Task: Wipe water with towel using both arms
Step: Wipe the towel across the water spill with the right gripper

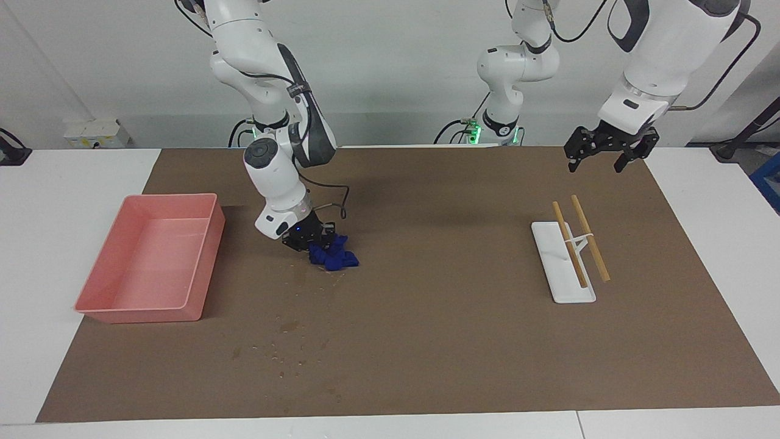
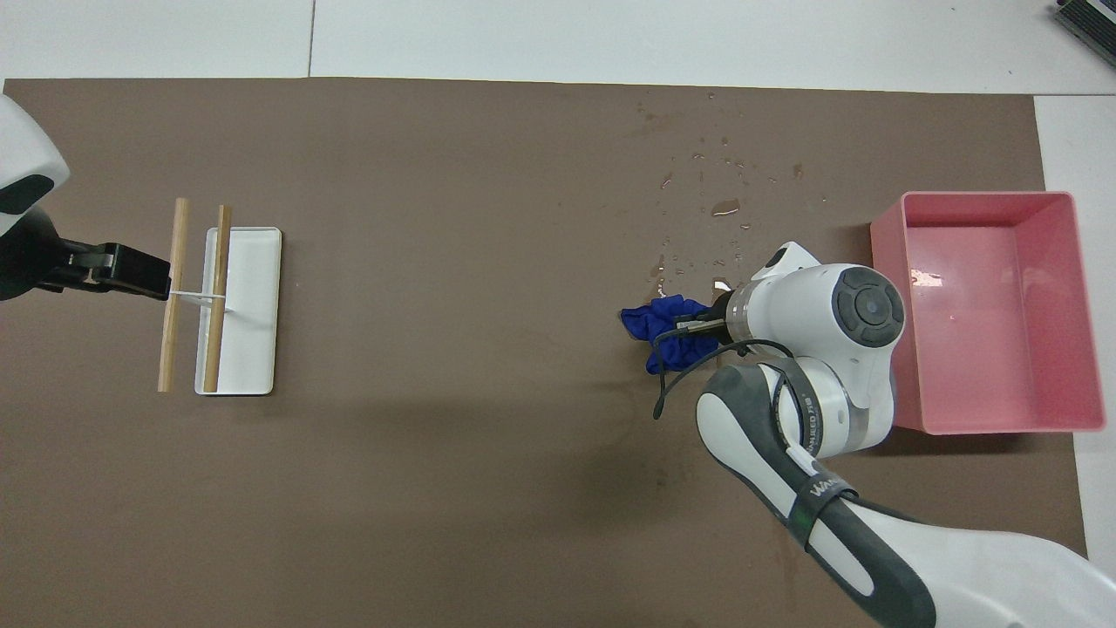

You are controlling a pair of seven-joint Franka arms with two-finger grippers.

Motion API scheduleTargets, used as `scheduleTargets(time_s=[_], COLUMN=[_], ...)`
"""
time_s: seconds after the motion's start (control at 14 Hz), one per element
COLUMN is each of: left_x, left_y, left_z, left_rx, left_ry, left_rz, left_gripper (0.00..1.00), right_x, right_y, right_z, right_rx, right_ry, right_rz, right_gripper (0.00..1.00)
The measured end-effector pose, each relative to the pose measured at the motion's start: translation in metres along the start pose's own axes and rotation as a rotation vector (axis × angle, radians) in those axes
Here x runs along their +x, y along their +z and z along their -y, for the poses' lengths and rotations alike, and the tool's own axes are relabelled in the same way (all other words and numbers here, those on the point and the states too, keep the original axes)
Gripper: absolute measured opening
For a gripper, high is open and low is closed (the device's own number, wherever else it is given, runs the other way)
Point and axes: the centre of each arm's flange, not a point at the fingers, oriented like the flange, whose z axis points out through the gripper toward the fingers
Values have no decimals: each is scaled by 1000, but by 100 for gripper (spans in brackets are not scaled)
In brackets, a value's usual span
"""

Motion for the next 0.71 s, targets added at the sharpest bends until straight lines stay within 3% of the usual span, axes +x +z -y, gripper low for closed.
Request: scheduleTargets(time_s=[0.28,0.71], left_x=[-3,-1], left_y=[-7,3], left_z=[13,31], left_rx=[-70,-59], left_ry=[-31,18], left_rz=[-24,-18], left_gripper=[100,100], right_x=[17,28], right_y=[-5,-8], right_z=[-27,-45], right_rx=[-121,-204], right_ry=[-127,-297], right_rz=[-34,-36], right_gripper=[31,31])
